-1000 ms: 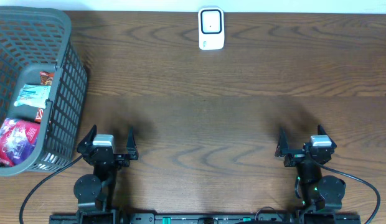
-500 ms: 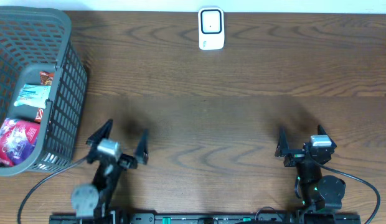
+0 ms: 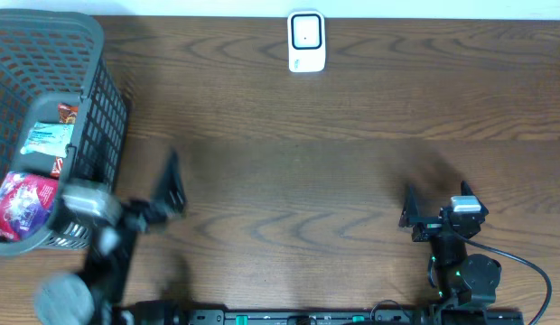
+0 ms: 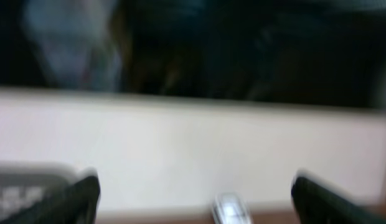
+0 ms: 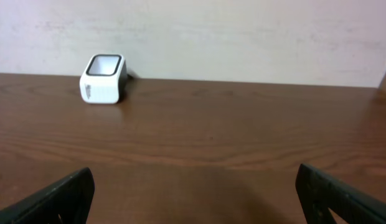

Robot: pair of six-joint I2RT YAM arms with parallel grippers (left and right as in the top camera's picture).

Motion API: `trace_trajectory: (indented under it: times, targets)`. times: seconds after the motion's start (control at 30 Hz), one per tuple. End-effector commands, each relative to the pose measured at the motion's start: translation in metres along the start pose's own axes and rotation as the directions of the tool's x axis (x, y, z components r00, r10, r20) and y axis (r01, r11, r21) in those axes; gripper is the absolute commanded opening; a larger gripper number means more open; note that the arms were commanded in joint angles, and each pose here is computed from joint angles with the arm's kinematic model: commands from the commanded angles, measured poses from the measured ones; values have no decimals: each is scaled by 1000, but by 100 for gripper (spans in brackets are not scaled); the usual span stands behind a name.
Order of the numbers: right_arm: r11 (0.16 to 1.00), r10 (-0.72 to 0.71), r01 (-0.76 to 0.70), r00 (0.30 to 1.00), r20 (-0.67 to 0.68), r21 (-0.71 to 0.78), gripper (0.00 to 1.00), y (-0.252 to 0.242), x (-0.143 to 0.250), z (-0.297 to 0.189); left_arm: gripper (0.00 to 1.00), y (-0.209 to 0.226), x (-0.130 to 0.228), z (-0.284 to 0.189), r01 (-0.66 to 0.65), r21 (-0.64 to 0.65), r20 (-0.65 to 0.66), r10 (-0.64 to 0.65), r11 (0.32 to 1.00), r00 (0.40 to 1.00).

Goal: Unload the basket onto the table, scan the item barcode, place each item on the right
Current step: 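Grasp the pink-purple liners pack in the basket with the left gripper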

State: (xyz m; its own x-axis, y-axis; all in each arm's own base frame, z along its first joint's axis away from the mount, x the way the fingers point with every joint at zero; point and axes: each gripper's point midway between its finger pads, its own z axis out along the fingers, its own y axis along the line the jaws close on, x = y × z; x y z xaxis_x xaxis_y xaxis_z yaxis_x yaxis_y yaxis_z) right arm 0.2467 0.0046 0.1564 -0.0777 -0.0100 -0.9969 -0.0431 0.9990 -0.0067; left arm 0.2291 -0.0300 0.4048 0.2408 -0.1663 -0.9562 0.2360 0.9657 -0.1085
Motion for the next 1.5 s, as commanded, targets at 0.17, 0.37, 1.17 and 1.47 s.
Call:
trace_trajectory:
  times: [0.17, 0.37, 1.17, 1.47]
  targets:
    - [1000, -14, 14, 1000, -4, 4, 99, -1, 2, 0, 98, 120, -32, 114, -314, -327, -568, 80, 891, 819]
    - [1000, -14, 14, 1000, -4, 4, 99, -1, 2, 0, 98, 210, -18, 100, -252, -574, -659, -257, 779, 707]
    - [1000, -14, 14, 1000, -4, 4, 99, -1, 2, 0, 98, 309, 143, -66, -440, -897, -175, -941, 31, 290]
    - [1000, -14, 14, 1000, -4, 4, 99, -1, 2, 0, 98, 321, 209, -102, -614, -788, -100, -978, -34, 184]
